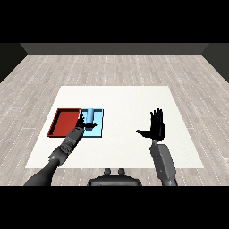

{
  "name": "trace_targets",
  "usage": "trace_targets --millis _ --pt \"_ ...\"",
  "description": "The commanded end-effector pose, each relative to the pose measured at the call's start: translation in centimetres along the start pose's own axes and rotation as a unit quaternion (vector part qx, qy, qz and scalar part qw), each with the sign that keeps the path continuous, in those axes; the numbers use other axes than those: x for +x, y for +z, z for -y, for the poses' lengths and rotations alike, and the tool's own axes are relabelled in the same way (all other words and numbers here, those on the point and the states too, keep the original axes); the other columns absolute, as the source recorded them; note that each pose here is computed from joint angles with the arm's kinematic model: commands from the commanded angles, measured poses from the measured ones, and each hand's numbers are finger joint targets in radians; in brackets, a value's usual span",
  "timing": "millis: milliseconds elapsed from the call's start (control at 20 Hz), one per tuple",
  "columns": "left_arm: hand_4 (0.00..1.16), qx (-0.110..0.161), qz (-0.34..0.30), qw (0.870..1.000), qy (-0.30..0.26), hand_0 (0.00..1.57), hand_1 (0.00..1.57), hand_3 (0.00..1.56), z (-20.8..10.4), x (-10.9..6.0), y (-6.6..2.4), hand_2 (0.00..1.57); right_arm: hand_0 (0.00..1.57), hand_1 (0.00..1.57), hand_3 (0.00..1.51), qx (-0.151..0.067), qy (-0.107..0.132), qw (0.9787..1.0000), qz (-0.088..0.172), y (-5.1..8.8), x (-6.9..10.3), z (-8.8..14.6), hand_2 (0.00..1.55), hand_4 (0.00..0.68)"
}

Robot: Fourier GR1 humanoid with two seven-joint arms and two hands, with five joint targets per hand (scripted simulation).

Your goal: Pick the blue can and put it in the blue box

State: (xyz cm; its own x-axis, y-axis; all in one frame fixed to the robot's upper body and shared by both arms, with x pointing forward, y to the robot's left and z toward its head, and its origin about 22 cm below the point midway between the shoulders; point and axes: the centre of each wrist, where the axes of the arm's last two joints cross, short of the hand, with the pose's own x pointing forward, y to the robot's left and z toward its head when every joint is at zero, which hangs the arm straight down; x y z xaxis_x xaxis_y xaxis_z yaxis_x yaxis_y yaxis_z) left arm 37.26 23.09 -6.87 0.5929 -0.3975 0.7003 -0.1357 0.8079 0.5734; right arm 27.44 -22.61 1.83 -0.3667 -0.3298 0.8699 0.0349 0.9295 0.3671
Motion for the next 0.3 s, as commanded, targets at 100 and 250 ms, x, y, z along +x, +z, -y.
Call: trace_targets --millis 100,250 --pt "0.00 0.029 0.098 0.992 0.080 0.00 0.00 0.00 -1.2 1.5 -0.35 0.00 0.00 0.00 0.00 0.004 0.009 1.0000 0.000 0.0 0.7 1.9 0.00 0.000" --pt "0.00 0.025 0.157 0.981 0.111 0.00 0.00 0.00 -0.9 3.3 -0.14 0.00 0.00 0.00 0.00 0.025 0.017 0.9995 -0.010 0.8 -0.7 -0.4 0.00 0.000"
